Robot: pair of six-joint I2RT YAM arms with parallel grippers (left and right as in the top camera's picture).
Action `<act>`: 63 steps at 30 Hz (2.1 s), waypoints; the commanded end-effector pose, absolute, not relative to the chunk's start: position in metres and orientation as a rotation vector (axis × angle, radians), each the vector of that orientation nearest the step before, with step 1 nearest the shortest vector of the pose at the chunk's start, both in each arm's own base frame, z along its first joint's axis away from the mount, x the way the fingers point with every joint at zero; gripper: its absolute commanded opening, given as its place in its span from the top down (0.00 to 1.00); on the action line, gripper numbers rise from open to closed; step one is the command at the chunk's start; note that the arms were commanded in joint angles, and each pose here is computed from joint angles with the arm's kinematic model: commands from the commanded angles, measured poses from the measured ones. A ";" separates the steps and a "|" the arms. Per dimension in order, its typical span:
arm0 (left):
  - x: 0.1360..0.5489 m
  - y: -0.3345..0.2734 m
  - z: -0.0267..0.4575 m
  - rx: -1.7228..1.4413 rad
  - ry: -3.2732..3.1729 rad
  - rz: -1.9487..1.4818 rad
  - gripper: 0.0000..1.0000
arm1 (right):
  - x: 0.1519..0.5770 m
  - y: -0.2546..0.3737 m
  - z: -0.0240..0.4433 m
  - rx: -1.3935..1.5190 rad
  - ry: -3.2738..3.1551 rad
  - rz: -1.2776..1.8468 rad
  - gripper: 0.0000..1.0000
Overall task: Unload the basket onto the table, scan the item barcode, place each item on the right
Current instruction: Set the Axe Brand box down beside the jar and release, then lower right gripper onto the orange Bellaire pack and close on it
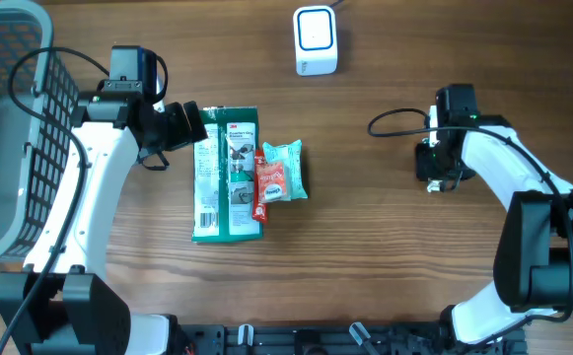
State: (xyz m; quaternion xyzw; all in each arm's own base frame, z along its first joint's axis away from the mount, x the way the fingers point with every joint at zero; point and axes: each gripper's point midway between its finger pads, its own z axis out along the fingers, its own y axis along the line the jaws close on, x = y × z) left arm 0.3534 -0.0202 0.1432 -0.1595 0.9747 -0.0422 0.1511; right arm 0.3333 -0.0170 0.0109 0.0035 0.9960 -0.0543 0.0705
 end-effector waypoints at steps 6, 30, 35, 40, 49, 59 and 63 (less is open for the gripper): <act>0.355 -0.019 0.145 -0.434 2.793 -0.102 0.00 | 0.388 0.025 0.071 -0.011 2.868 0.137 0.20; 0.355 -0.019 0.145 -0.435 2.793 -0.102 0.00 | 0.322 0.282 0.093 -0.214 2.803 0.504 0.33; 0.355 -0.019 0.145 -0.434 2.793 -0.102 0.00 | 0.317 0.297 0.085 -0.249 2.768 0.419 0.58; 0.355 -0.019 0.145 -0.435 2.793 -0.102 0.00 | 0.315 0.302 0.062 -0.217 2.812 0.395 0.56; 0.355 -0.019 0.145 -0.434 2.793 -0.102 0.00 | 0.316 0.303 0.045 -0.222 2.836 0.372 0.56; 0.355 -0.019 0.145 -0.434 2.793 -0.102 0.00 | 0.325 0.300 0.072 -0.291 2.775 0.460 0.69; 0.355 -0.019 0.145 -0.434 2.793 -0.102 0.00 | 0.322 0.296 0.068 -0.277 2.812 0.476 0.76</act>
